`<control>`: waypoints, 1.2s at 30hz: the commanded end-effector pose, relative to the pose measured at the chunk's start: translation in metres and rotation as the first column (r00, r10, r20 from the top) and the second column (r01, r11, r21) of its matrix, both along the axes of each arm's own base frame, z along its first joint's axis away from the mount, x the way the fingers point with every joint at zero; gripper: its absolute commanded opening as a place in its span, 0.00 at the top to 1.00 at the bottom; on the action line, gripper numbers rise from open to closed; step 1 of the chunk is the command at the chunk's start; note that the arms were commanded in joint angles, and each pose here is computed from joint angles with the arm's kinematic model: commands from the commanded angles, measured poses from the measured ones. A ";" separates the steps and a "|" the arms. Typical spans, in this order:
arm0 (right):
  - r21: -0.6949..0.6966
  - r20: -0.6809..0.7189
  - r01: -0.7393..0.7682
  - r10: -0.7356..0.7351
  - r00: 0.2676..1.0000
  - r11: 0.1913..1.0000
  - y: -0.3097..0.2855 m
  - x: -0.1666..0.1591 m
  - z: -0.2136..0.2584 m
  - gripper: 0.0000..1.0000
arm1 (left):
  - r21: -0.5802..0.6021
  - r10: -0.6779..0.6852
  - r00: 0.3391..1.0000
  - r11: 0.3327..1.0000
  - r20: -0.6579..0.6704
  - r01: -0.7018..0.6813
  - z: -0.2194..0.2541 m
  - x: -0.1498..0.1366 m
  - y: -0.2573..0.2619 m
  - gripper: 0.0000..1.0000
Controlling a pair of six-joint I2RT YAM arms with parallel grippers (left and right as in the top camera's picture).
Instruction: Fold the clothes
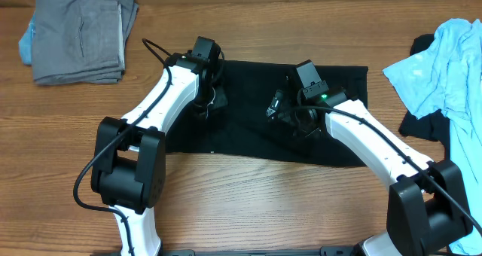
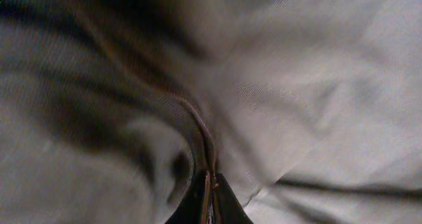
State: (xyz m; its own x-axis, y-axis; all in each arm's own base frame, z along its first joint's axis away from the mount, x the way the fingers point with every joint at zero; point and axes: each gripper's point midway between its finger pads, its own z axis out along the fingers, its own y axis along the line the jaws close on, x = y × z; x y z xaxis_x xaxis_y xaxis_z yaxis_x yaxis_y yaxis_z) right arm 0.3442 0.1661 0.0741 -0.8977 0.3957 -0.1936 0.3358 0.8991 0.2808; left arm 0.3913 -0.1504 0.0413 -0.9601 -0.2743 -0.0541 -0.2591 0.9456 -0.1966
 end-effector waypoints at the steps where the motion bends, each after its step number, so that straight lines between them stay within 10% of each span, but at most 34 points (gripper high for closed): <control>1: -0.009 0.008 0.012 -0.011 1.000 1.000 -0.002 0.003 0.001 0.00 | -0.010 -0.011 0.999 1.000 0.049 0.012 -0.001 0.011 -0.002 0.96; 8: -0.009 0.007 0.012 -0.011 1.000 1.000 -0.002 0.003 0.001 0.00 | -0.065 -0.013 0.989 0.998 0.146 0.023 0.006 0.034 -0.014 0.94; 13: -0.009 0.008 0.012 -0.012 1.000 1.000 -0.002 0.003 0.001 0.00 | -0.061 -0.055 0.981 0.996 0.188 0.068 0.009 0.042 -0.016 0.01; 36: 0.239 0.161 0.000 -0.040 0.986 0.971 -0.091 0.074 0.061 0.00 | -0.108 0.102 0.921 0.992 0.375 -0.066 0.078 0.113 -0.004 0.02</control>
